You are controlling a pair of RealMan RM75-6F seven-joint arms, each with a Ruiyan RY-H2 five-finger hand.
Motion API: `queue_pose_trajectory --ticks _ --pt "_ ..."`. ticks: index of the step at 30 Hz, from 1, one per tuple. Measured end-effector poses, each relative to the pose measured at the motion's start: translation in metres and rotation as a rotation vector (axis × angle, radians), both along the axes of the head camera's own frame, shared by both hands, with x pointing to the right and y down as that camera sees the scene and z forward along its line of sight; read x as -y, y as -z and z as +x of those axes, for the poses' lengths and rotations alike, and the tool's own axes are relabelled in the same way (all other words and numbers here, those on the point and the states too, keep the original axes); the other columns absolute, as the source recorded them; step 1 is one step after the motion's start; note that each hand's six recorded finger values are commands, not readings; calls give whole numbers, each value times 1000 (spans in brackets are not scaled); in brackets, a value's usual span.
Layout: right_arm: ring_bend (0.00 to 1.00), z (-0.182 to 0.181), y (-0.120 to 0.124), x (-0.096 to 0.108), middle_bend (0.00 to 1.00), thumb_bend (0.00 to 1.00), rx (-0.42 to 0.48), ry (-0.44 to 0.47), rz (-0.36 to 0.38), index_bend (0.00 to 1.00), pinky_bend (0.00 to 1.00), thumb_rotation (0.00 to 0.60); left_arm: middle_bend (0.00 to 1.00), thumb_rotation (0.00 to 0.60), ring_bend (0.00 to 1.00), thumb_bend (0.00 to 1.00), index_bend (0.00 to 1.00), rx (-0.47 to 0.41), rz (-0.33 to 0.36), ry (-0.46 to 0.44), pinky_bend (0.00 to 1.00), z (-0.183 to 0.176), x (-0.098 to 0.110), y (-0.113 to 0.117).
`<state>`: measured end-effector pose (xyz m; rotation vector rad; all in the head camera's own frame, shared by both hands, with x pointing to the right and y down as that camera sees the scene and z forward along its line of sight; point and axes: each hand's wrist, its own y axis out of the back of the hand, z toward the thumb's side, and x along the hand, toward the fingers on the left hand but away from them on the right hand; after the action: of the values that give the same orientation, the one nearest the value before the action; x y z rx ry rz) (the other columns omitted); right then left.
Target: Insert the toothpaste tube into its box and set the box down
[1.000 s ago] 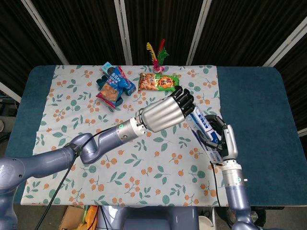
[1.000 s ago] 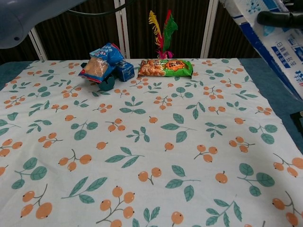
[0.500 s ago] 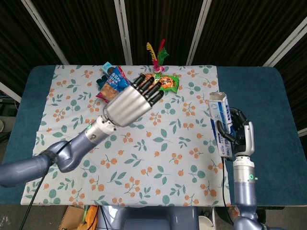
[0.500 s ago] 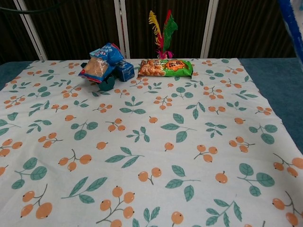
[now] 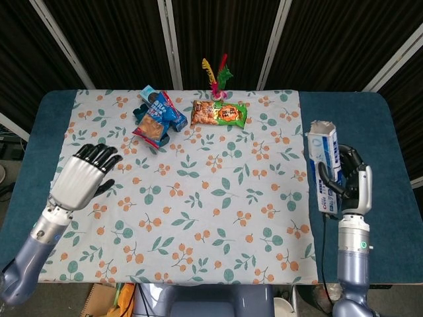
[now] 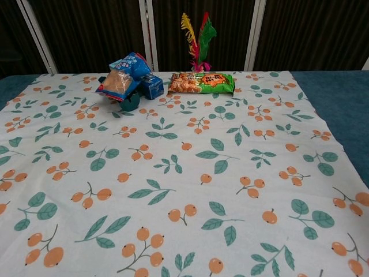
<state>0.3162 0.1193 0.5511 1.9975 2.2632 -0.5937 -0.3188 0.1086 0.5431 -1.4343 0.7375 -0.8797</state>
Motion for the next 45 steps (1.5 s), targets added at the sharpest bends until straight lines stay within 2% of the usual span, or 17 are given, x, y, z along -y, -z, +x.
queue_pose_trajectory --ticks 5,11,17,21,24,27,29,32,35,37,45 --pt "453 2 -30 -25 561 363 -191 138 -107 502 457 600 312 600 319 72 354 -15 -89 100 387 -39 -37 -17" --pt "453 -5 -61 -50 562 364 -371 294 -208 502 457 600 311 600 318 72 348 -20 -136 160 387 -65 -65 -27" --pt "452 -19 -84 -65 561 363 -498 401 -262 502 457 600 310 600 319 72 343 -34 -172 190 377 -80 -82 -30" --pt "452 -32 -101 -76 562 363 -584 480 -298 498 457 600 306 600 317 72 337 -17 -172 181 367 -84 -86 -33" --pt "423 -41 -110 -83 561 364 -632 533 -317 443 438 600 297 600 311 72 334 -17 -193 189 366 -87 -87 -38" --pt "317 -53 -120 -90 497 364 -680 593 -332 292 345 600 287 600 302 72 333 -16 -204 193 355 -88 -89 -41" --pt "212 -61 -125 -94 390 363 -697 628 -341 135 260 600 282 600 298 72 331 -17 -205 190 350 -87 -90 -42" --pt "97 -74 -131 -99 262 363 -706 685 -356 10 173 600 280 600 297 72 326 -17 -209 191 343 -87 -90 -43" --pt "12 -85 -131 -101 136 363 -703 727 -362 0 95 600 277 600 293 72 320 -18 -215 199 340 -88 -90 -44" --pt "0 -91 -130 -102 86 364 -695 746 -368 0 67 600 272 600 287 72 315 -17 -217 204 333 -88 -90 -44" --pt "0 -81 -112 -96 76 363 -712 763 -384 0 61 600 244 600 248 69 281 -8 -247 231 289 -92 -92 -45"
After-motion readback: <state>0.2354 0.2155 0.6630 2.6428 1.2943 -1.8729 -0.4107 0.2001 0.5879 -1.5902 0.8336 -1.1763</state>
